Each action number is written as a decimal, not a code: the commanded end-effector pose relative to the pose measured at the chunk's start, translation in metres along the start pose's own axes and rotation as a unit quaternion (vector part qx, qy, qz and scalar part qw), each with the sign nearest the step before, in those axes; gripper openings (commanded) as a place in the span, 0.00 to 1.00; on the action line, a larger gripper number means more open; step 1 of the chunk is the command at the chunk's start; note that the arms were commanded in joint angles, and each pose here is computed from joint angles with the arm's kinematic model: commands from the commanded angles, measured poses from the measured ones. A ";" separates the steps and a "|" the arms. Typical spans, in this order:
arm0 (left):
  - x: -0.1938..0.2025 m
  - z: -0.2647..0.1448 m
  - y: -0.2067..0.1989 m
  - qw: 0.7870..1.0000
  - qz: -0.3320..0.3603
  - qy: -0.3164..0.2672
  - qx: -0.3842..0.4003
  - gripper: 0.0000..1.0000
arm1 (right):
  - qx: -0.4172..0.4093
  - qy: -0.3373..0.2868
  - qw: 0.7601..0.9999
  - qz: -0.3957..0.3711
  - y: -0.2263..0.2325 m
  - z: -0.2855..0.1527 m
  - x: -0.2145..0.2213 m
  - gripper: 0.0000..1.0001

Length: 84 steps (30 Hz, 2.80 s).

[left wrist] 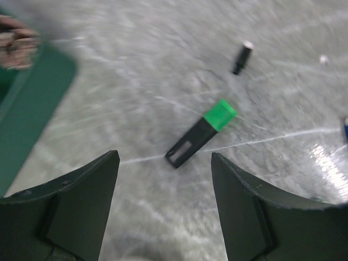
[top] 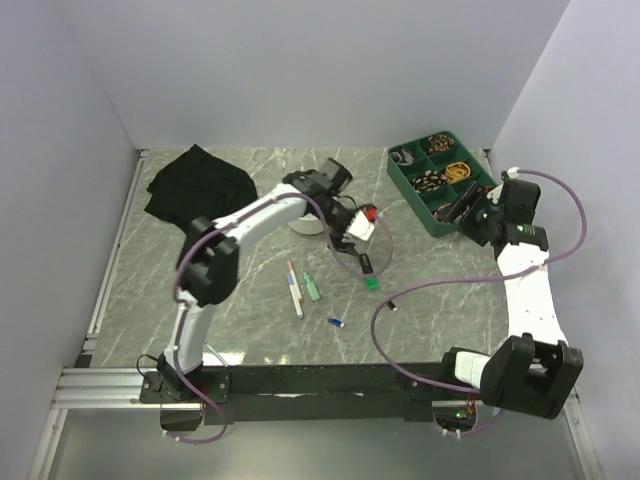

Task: Sort the stationery into containers
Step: Pick up the pen from the center of the board.

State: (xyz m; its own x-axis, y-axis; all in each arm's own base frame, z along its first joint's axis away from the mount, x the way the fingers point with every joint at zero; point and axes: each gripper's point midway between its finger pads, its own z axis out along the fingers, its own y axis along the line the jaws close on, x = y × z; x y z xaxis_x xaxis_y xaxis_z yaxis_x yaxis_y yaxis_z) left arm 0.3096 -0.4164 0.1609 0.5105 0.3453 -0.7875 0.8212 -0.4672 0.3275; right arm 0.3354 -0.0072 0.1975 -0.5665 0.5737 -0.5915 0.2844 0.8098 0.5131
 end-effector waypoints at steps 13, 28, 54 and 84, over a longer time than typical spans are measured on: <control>0.032 0.058 -0.044 0.987 0.045 0.020 0.153 0.70 | -0.074 0.038 0.997 -0.006 0.007 -0.018 0.037 0.77; 0.051 0.092 -0.049 0.982 -0.004 0.062 0.179 0.70 | -0.123 0.074 0.990 -0.003 0.018 -0.013 0.029 0.77; 0.096 0.109 -0.085 0.957 -0.131 0.173 0.191 0.50 | -0.139 0.106 0.984 0.027 0.008 -0.003 0.043 0.75; 0.156 0.084 -0.101 0.932 -0.140 0.291 0.166 0.47 | -0.148 0.110 0.981 0.054 0.010 0.005 0.042 0.75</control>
State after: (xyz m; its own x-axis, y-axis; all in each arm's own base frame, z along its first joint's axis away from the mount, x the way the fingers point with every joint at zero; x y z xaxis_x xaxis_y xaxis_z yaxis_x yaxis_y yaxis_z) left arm 0.2833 -0.4355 0.0202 0.4716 0.6801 -0.5613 0.8327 -0.5530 0.0296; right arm 0.3125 0.0275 0.1706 -0.7165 0.5886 -0.3745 0.1594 0.6607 0.7335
